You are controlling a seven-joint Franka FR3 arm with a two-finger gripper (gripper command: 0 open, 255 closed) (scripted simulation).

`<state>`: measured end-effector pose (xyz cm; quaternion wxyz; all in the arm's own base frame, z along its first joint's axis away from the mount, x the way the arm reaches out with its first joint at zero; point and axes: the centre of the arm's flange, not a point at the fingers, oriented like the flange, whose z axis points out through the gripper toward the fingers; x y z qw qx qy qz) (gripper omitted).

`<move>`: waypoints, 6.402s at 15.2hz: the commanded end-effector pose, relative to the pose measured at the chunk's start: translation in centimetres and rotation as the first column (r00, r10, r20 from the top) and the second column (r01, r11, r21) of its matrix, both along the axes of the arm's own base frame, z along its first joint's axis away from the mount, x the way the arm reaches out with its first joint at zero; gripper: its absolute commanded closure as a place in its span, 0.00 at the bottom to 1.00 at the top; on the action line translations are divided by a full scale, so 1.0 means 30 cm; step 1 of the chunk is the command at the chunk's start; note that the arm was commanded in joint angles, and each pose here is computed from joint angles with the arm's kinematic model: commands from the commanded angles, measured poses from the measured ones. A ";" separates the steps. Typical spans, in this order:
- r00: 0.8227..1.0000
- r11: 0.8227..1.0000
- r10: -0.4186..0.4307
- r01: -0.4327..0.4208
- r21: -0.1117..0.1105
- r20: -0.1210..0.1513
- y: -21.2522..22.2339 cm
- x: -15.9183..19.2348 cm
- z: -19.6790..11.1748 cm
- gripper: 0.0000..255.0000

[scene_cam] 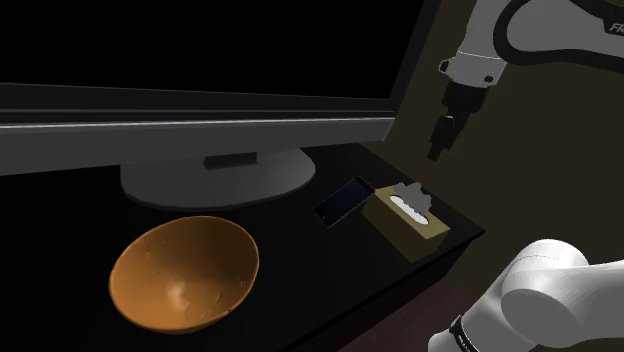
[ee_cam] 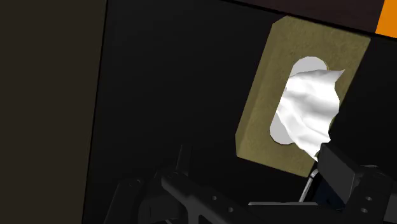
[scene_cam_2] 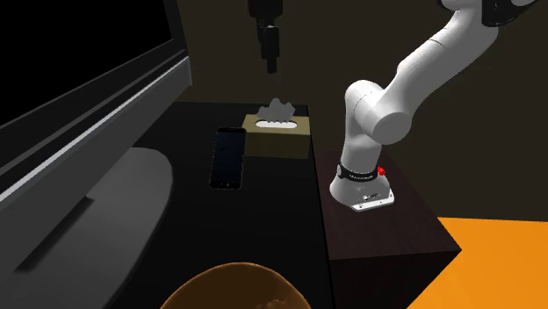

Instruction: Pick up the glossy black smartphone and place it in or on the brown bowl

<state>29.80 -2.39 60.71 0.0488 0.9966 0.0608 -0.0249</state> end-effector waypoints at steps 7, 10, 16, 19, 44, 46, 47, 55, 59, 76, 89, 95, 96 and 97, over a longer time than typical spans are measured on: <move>0.996 0.909 -0.085 0.082 0.409 -0.012 -0.152 0.153 -0.222 0.00; 0.992 0.799 -0.123 0.117 0.590 -0.031 -0.194 0.226 -0.352 0.00; 0.980 0.510 -0.179 0.165 0.844 -0.084 -0.208 0.357 -0.600 0.00; 0.980 0.510 -0.179 0.165 0.844 -0.084 -0.166 0.360 -0.632 0.00; 0.980 0.510 -0.179 0.165 0.844 -0.084 -0.102 0.364 -0.628 1.00; 0.980 0.510 -0.179 0.165 0.844 -0.084 -0.102 0.364 -0.593 1.00; 0.980 0.510 -0.179 0.165 0.844 -0.084 -0.102 0.364 -0.575 1.00; 0.980 0.510 -0.179 0.165 0.844 -0.084 -0.102 0.364 -0.434 1.00; 0.980 0.510 -0.179 0.165 0.844 -0.084 -0.102 0.364 -0.364 1.00; 0.980 0.510 -0.179 0.165 0.844 -0.084 -0.015 0.355 -0.105 1.00; 0.980 0.510 -0.179 0.165 0.844 -0.084 0.553 0.295 -0.061 1.00; 0.980 0.510 -0.179 0.165 0.844 -0.084 0.814 0.267 -0.040 1.00; 0.980 0.510 -0.179 0.165 0.844 -0.084 0.858 0.263 -0.037 1.00; 0.980 0.510 -0.179 0.165 0.844 -0.084 0.902 0.258 -0.034 1.00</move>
